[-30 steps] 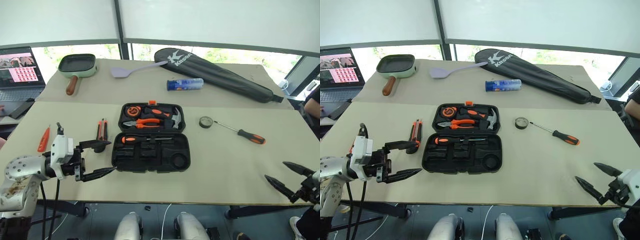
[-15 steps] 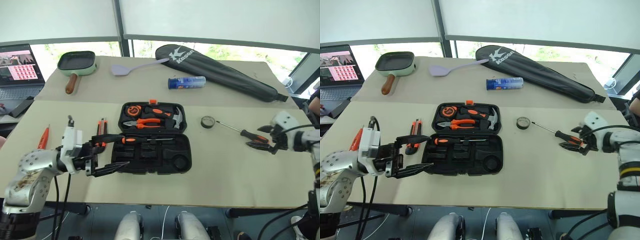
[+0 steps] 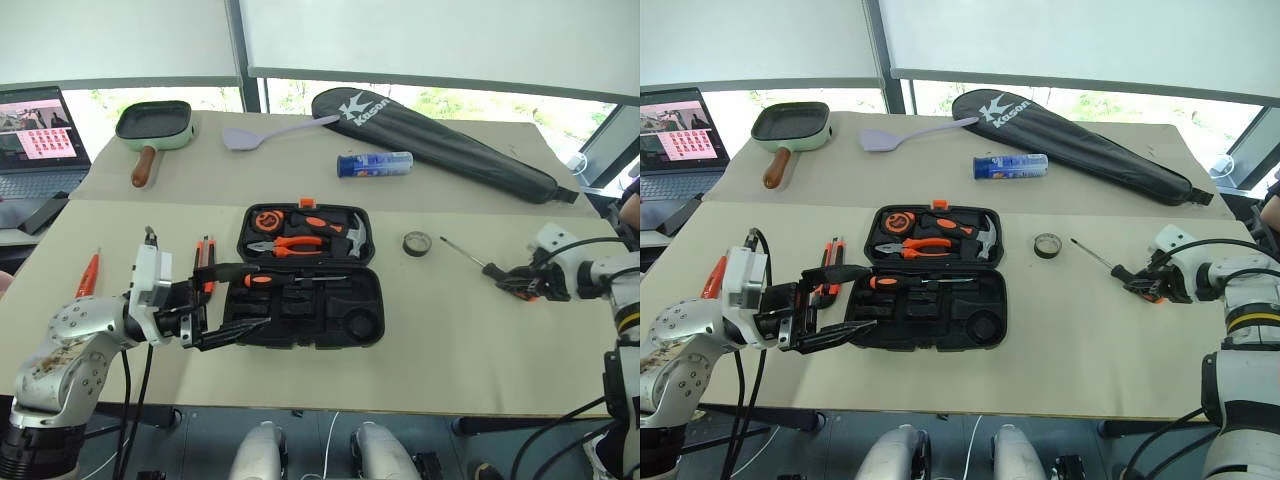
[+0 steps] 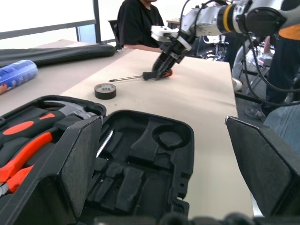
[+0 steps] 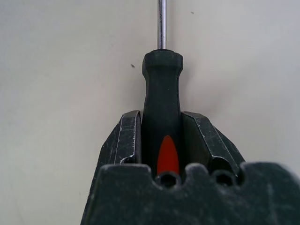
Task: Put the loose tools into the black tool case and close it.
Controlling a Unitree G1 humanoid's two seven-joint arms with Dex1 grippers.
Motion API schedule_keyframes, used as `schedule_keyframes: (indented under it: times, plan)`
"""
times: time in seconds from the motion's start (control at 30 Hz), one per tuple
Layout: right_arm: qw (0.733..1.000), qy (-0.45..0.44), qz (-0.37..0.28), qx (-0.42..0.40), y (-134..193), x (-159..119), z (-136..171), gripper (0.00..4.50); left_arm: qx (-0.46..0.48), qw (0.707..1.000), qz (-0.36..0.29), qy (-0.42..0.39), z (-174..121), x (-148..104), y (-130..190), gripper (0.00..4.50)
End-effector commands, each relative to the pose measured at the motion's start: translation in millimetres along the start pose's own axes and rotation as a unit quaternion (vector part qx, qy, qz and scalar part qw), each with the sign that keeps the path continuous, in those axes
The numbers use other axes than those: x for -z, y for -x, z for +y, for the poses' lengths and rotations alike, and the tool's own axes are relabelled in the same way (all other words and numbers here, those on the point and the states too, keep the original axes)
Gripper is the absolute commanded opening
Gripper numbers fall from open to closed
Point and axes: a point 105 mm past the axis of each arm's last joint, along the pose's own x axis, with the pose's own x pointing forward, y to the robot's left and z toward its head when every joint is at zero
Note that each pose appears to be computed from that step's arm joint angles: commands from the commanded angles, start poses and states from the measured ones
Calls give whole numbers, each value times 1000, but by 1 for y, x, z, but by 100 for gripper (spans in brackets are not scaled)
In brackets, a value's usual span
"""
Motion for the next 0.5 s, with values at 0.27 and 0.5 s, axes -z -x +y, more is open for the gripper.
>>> schedule_keyframes:
  times: [0.27, 0.5]
  plan:
    - [959, 156, -173, -163, 40, -109, 43, 96, -86, 996, 24, -12, 12, 9, 44, 450]
    - [921, 181, -193, -285, -5, -192, 160, 96, -122, 991, 58, -12, 9, 27, 67, 450]
